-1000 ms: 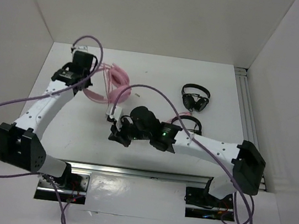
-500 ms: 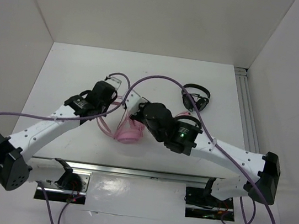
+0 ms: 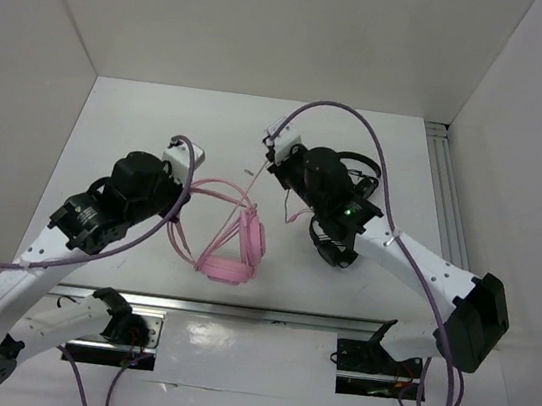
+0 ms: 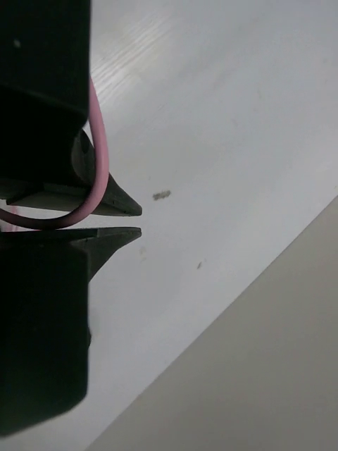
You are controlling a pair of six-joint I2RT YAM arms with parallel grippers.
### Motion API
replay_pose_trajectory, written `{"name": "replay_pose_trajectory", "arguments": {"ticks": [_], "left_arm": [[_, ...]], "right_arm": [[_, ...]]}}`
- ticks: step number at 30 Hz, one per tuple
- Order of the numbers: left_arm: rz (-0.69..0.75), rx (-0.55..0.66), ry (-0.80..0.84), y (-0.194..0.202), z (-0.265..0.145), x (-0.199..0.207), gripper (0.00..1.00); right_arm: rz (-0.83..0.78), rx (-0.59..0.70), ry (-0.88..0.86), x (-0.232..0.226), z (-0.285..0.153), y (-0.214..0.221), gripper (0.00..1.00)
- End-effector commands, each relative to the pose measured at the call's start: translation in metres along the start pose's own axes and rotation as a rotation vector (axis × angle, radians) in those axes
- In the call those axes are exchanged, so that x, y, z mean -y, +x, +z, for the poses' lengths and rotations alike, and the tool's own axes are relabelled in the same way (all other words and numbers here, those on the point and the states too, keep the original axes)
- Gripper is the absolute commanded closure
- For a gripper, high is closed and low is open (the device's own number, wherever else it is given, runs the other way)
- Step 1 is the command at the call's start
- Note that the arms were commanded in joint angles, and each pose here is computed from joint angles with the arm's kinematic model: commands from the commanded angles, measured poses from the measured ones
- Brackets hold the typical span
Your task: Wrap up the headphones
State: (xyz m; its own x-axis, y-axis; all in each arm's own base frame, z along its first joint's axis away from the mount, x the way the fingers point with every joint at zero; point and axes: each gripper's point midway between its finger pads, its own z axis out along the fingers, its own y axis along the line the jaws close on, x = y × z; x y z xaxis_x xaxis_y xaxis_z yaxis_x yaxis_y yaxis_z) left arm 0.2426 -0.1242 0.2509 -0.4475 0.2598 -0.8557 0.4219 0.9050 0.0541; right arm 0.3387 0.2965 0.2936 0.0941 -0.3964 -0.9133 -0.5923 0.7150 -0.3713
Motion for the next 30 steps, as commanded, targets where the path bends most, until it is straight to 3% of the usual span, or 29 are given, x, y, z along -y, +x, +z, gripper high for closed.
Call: {"name": "replay_pose_trajectory", "arguments": {"ticks": [1,3,12,19,25,30], "left_arm": [[0.048,0.079,0.205,-0.030,-0.034,0.032,1.00],[0.014,0.127,0.164,-0.054,-0.050,0.024,1.00],[-0.182,0.356,-0.001,-0.150,-0.127,-0.013,1.00],[-0.297,0.478,-0.073,-0.190,-0.160,-0.031,1.00],[-0.420,0.596,-0.202,-0.216,-0.180,-0.059,1.00],[-0.449,0.596,-0.228,-0.226,-0.173,-0.063,1.00]], "right_arm": [[0.211,0.164,-0.192,-0.008,0.017,-0.032,0.81],[0.270,0.193,-0.337,-0.031,0.022,-0.024,0.78],[0.553,0.247,-0.691,-0.114,0.020,0.003,0.73],[0.673,0.274,-0.743,-0.145,0.035,0.016,0.57],[0.754,0.270,-0.845,-0.174,0.036,0.029,0.56],[0.786,0.282,-0.853,-0.189,0.042,0.036,0.59]]}}
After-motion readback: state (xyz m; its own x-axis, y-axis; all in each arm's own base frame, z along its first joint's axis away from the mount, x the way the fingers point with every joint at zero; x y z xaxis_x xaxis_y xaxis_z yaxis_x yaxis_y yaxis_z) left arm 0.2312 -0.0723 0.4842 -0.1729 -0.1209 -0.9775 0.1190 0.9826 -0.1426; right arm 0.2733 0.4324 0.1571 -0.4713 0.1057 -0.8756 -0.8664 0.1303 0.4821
